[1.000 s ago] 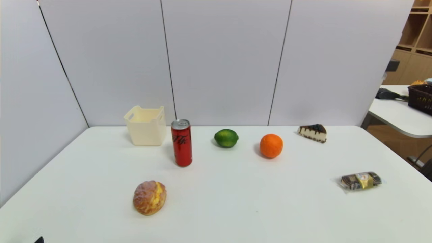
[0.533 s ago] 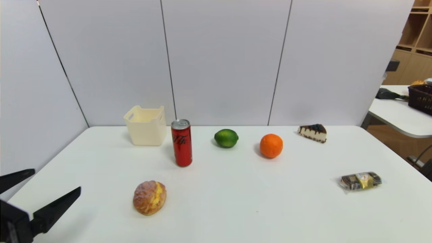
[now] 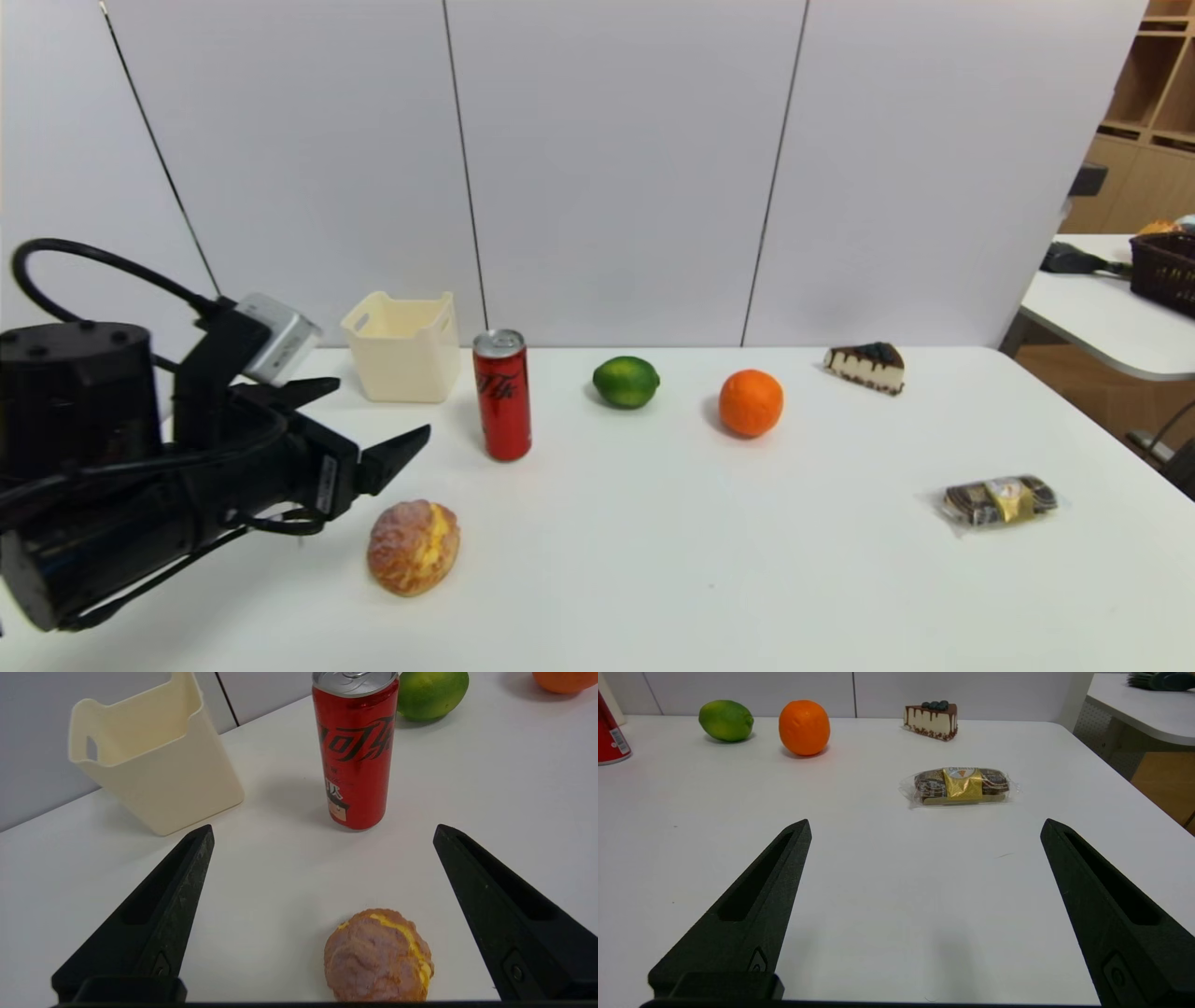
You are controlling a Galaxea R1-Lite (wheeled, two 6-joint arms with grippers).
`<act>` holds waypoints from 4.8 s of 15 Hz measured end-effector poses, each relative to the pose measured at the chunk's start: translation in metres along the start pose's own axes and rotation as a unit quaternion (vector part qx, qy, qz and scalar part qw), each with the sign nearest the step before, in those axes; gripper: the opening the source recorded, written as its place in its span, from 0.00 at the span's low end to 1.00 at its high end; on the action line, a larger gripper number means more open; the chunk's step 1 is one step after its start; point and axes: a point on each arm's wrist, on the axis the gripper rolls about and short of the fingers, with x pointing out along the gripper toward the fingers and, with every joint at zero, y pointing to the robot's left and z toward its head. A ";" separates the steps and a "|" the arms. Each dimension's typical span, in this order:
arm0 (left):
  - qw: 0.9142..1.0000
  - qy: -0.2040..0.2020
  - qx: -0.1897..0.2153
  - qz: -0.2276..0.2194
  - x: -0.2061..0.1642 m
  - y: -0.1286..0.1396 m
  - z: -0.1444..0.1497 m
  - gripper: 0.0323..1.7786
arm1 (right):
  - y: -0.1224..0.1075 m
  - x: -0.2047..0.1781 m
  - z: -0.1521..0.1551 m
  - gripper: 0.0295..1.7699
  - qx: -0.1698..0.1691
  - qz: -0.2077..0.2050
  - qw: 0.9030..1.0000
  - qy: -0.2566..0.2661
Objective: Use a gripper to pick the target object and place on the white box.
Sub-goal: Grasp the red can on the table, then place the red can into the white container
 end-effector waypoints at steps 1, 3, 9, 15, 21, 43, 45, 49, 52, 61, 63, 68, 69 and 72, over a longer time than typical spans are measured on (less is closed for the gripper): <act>1.000 -0.011 0.002 -0.006 0.013 -0.004 -0.001 0.95 | 0.000 0.000 0.000 0.96 0.000 0.000 1.000 0.000; 0.999 -0.040 0.002 -0.011 0.035 -0.009 -0.004 0.95 | 0.000 0.000 0.000 0.96 0.000 0.000 1.000 0.000; 0.996 -0.080 -0.032 -0.023 0.071 -0.021 -0.016 0.95 | 0.000 0.000 0.000 0.96 0.000 0.000 1.000 0.000; 0.995 -0.084 -0.052 -0.022 0.092 -0.025 -0.031 0.95 | 0.000 0.000 0.000 0.96 0.000 0.000 1.000 0.000; 0.995 -0.081 -0.058 -0.021 0.119 -0.026 -0.037 0.95 | 0.000 0.000 0.000 0.96 0.000 0.000 1.000 0.000; 0.991 -0.117 -0.060 -0.003 0.160 -0.018 -0.037 0.55 | 0.000 0.000 0.000 0.96 0.000 0.000 1.000 0.000; 0.991 -0.117 -0.060 -0.003 0.160 -0.018 -0.037 0.55 | 0.000 0.000 0.000 0.96 0.000 0.000 1.000 0.000; 0.991 -0.117 -0.060 0.000 0.158 -0.015 -0.035 0.55 | 0.000 0.000 0.000 0.96 0.000 0.000 1.000 0.000; 0.990 -0.131 -0.058 0.013 0.151 -0.004 -0.024 0.55 | 0.000 0.000 0.000 0.96 0.000 0.000 1.000 0.000; 0.980 -0.175 -0.062 0.076 0.117 0.046 0.033 0.55 | 0.000 0.000 0.000 0.96 0.000 0.000 1.000 0.000; 0.977 -0.186 -0.062 0.080 0.110 0.049 0.041 0.55 | 0.000 0.000 0.000 0.96 0.000 0.000 1.000 0.000; 0.971 -0.210 -0.059 0.101 0.097 0.062 0.055 0.55 | 0.000 0.000 0.000 0.96 0.000 0.000 1.000 0.000; 0.971 -0.207 -0.059 0.107 0.096 0.066 0.057 0.55 | 0.000 0.000 0.000 0.96 0.000 0.000 1.000 0.000; 0.967 -0.213 -0.057 0.127 0.094 0.081 0.062 0.55 | 0.000 0.000 0.000 0.96 0.000 0.000 1.000 0.000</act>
